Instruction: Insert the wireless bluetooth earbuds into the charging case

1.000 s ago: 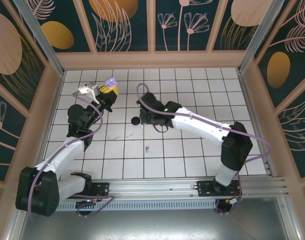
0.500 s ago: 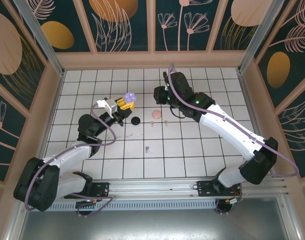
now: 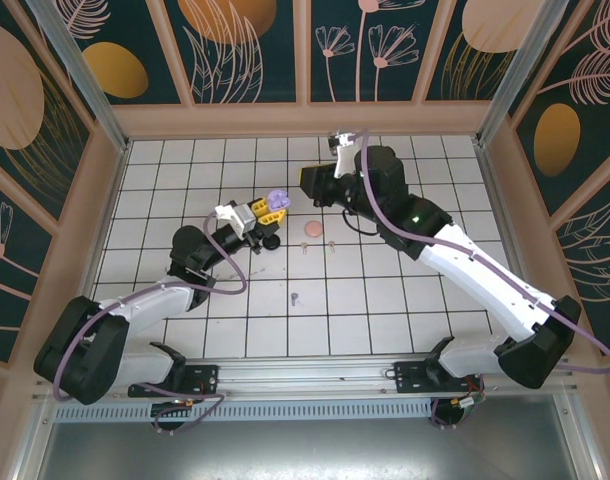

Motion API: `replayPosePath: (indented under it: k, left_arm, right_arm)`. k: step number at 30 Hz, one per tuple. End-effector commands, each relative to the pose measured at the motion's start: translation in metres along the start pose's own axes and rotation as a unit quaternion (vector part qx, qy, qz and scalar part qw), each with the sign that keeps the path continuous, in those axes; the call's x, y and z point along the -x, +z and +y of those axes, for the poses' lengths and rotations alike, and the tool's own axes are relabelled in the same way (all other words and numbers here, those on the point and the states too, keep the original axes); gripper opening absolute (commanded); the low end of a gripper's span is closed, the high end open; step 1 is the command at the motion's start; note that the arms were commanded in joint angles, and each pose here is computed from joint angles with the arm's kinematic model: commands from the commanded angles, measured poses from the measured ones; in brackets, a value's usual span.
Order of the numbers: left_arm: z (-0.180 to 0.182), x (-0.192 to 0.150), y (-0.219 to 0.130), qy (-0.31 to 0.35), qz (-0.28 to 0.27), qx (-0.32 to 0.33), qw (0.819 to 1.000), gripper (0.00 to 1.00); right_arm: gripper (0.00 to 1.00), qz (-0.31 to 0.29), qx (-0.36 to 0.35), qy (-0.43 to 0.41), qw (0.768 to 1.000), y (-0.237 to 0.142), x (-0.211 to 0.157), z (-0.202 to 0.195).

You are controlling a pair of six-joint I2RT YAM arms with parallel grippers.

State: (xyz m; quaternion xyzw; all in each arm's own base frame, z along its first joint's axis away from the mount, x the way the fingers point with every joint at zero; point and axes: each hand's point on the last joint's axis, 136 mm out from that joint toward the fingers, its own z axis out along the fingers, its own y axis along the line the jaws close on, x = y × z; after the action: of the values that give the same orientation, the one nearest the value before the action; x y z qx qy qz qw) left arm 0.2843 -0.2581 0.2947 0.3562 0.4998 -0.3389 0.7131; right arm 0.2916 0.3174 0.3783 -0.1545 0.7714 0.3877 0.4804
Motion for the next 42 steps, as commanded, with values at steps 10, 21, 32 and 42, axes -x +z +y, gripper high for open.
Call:
replayPosePath:
  k: [10, 21, 32, 42]
  left_arm:
    - [0.003, 0.031, 0.015, 0.021, -0.055, -0.008, 0.998, 0.0]
    - [0.003, 0.035, 0.015, 0.015, -0.059, -0.011, 0.998, 0.0]
    - [0.004, 0.04, 0.017, 0.006, -0.062, -0.013, 0.998, 0.0]
    - [0.002, 0.037, 0.017, 0.001, -0.056, -0.017, 0.998, 0.0]
  right_arm:
    - [0.18, -0.025, 0.087, -0.046, 0.995, -0.001, -0.012, 0.047]
    - [0.18, -0.023, 0.089, -0.041, 0.995, 0.009, -0.017, 0.047]
    - [0.17, -0.014, 0.087, -0.033, 0.996, 0.018, -0.029, 0.042]
    - [0.17, -0.017, 0.083, -0.032, 0.996, 0.022, -0.027, 0.039]
